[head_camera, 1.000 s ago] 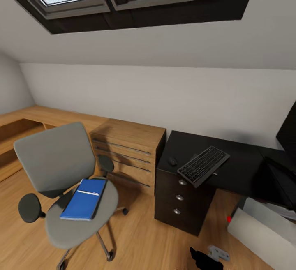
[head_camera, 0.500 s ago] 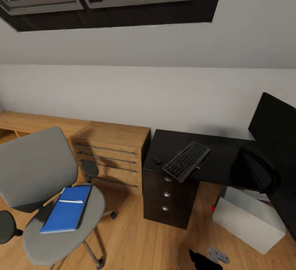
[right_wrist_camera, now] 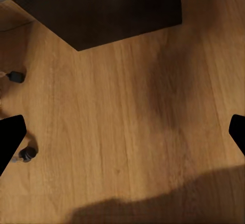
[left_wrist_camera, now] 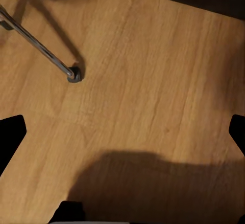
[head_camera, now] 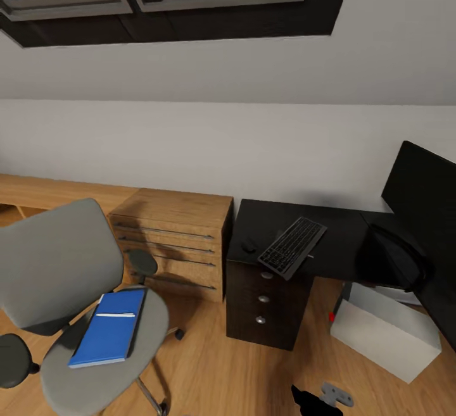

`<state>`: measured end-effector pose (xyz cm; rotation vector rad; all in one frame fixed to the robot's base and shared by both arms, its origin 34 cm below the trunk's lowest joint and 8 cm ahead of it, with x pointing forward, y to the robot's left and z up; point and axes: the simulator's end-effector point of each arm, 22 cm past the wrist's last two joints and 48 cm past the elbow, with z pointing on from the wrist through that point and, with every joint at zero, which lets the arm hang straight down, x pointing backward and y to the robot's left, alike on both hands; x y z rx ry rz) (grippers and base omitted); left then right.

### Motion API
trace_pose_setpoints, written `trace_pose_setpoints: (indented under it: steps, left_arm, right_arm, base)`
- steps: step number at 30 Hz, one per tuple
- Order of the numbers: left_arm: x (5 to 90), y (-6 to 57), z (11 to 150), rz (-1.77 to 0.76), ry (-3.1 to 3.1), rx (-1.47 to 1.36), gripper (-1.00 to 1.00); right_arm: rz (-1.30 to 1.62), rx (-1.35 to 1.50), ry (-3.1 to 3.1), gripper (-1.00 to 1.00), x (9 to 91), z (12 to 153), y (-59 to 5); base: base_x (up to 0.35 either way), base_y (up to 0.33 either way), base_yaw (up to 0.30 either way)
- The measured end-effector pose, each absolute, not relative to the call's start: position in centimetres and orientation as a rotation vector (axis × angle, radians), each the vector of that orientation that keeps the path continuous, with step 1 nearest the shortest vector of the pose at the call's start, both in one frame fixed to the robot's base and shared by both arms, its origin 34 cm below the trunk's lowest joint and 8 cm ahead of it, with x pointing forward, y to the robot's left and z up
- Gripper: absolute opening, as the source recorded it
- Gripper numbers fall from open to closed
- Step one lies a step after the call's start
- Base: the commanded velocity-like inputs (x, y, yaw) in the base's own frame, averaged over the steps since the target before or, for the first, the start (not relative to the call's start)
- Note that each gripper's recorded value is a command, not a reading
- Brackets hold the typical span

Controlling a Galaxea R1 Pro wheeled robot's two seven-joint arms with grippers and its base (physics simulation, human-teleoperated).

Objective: In the bedroom, organize the workspace by keeping the computer under the desk, ensuring the monitor is on the desk, placing the keyboard on the desk next to the monitor, placing the mouse on the desk next to the keyboard, moving the folder from the swivel chair onto the desk next to the mouse, stacking the notebook on top of the folder with the pen on top of the notebook, and positioning the swivel chair next to the desk.

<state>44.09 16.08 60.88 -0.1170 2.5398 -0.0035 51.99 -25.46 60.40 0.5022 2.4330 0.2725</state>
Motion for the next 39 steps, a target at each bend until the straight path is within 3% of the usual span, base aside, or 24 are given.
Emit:
trace_pose_setpoints:
  steps: [15,30,39]
  left_arm:
    - [47.4,16.4,62.1,0.006,2.423,-0.171,1.00]
    - [52.3,16.0,65.5,0.065,2.506,-0.188,1.00]
    - [57.9,14.3,67.3,-0.077,2.490,-0.280,1.00]
  right_arm:
    - [0.373,0.503,2.335,1.00,54.8,61.4,-25.2]
    - [0.803,0.906,2.049,1.00,64.2,69.2,-27.5]
    - [0.970,0.980,1.924,1.00,68.7,73.1,-29.4]
  base:
    - [0.000,0.001,0.000]
    - [0.000,0.000,0.000]
    - [0.000,0.000,0.000]
